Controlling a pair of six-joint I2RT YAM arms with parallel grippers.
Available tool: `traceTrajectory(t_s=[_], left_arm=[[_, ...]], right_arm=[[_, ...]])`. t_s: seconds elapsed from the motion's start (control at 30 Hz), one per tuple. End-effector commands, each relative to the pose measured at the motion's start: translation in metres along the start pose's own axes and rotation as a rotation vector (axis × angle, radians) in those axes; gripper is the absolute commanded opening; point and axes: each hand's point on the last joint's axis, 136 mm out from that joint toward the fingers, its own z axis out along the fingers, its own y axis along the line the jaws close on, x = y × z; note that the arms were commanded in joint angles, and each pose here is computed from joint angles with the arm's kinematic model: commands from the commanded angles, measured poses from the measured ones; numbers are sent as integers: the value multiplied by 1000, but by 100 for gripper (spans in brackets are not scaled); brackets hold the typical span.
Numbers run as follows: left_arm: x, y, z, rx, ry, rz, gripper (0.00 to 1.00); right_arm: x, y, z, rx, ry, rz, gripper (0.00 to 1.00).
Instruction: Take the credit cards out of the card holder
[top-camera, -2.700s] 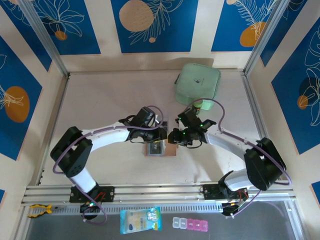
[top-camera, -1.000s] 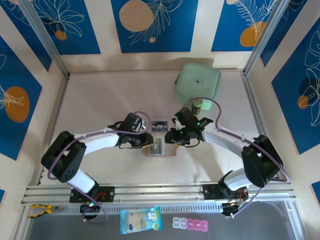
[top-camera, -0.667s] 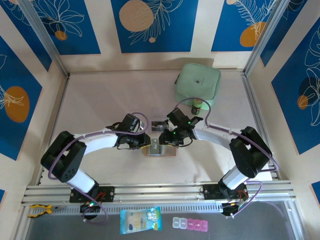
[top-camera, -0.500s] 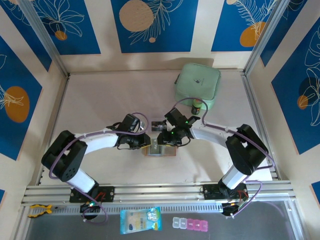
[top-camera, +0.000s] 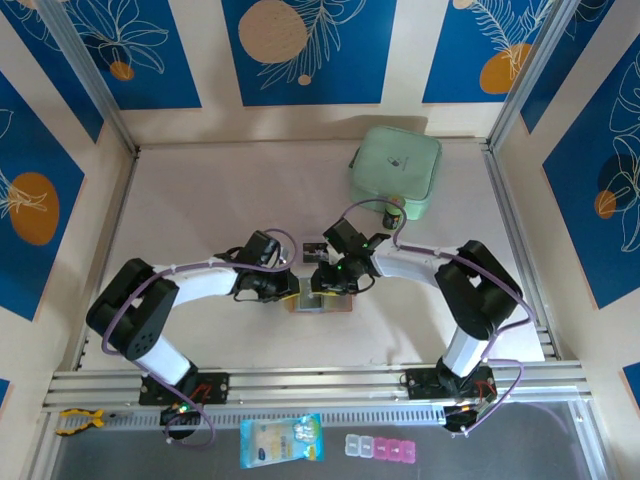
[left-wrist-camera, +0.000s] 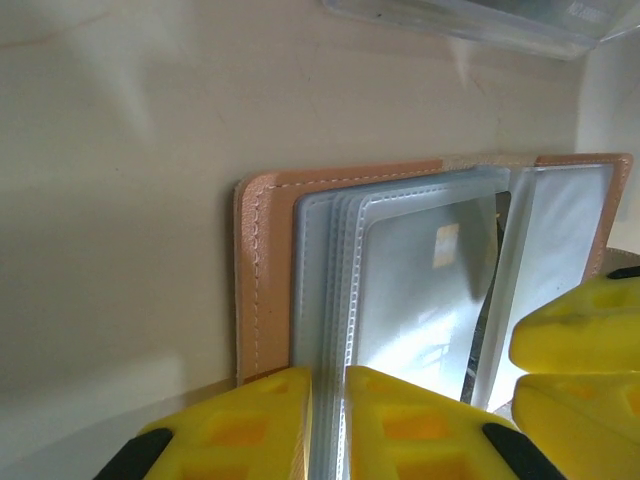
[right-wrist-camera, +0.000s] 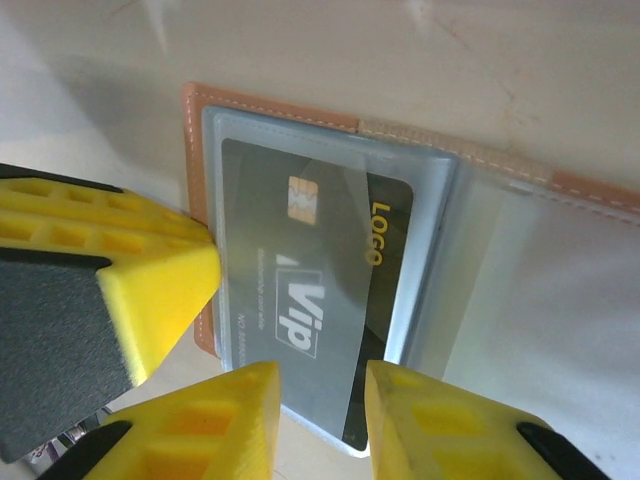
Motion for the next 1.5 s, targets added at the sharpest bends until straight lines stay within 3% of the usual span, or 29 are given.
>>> traceTrajectory(t_s=[0.0,0.7,1.47], left_arm=[[6,11,4,-18,28,-8,17],[4,11,5,-27,29,-7,16],[3,10,6,-27,30,-5,16]], right_arm=[[-2,13,2,-39,13,-7,28],[-1,6,15,-25,33,-6,21],[1,-12,3,95,6,-10,27]])
